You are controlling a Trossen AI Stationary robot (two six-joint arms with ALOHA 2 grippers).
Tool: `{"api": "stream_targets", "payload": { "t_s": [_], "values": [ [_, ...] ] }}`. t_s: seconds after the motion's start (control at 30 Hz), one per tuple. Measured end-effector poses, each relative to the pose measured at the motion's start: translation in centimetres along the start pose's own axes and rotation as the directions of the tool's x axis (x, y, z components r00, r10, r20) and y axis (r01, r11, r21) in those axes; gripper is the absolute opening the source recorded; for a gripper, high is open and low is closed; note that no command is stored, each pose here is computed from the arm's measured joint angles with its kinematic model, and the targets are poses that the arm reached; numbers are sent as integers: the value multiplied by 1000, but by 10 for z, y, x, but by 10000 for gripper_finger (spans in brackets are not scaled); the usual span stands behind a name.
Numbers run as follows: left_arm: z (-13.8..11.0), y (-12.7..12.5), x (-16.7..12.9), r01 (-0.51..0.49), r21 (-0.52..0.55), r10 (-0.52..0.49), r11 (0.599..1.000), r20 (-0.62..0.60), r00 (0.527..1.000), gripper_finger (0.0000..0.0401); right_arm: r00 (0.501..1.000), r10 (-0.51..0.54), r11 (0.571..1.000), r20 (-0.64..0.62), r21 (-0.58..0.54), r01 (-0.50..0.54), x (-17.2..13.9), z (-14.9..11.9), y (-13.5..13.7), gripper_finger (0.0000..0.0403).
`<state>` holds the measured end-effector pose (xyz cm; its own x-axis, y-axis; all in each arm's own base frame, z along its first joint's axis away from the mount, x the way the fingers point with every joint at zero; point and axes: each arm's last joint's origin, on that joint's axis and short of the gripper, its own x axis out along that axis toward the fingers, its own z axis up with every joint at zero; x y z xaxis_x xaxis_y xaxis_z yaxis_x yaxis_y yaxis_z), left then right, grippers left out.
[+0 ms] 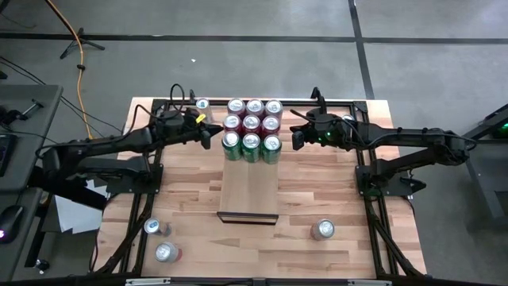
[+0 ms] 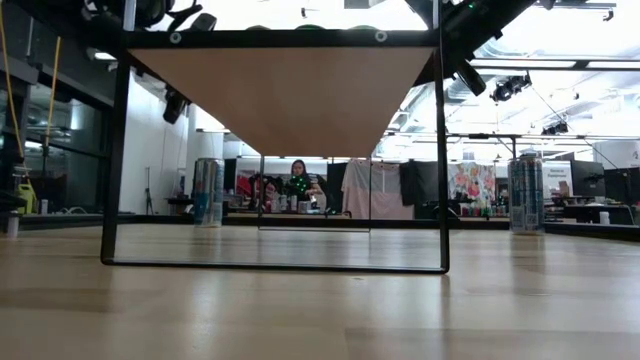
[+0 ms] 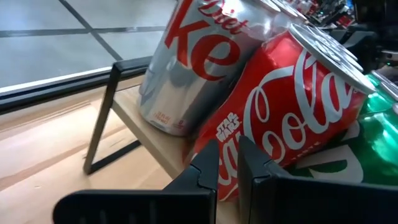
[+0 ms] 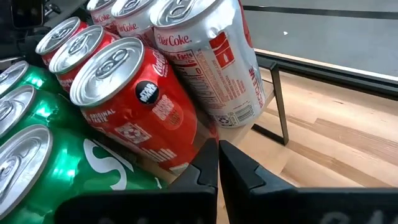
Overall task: Place canned beverage on shelf
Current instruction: Put the bottom right pink white soda can on the shelf
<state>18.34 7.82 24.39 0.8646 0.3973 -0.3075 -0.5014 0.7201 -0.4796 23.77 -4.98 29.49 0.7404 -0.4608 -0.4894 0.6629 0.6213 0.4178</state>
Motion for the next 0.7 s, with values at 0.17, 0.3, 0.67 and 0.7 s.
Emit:
{"api": "stream_targets", "payload": {
  "t_s": [0.17,0.3,0.67,0.7],
  "values": [
    [-2,0,3,5,-7,-5,1000,-16,1000,0,1000,0,1000,0,-8,0,0,0,0,0],
    [-2,0,3,10,3,-10,1000,-18,1000,0,1000,-1,1000,0,-31,1,0,0,0,0],
    [19,-7,-33,47,109,-58,993,92,994,0,994,69,991,87,-122,-58,-32,14,-3,0],
    [24,-10,-39,65,129,-80,990,119,990,0,991,81,990,103,-126,-68,-37,16,-3,0]
  ]
}}
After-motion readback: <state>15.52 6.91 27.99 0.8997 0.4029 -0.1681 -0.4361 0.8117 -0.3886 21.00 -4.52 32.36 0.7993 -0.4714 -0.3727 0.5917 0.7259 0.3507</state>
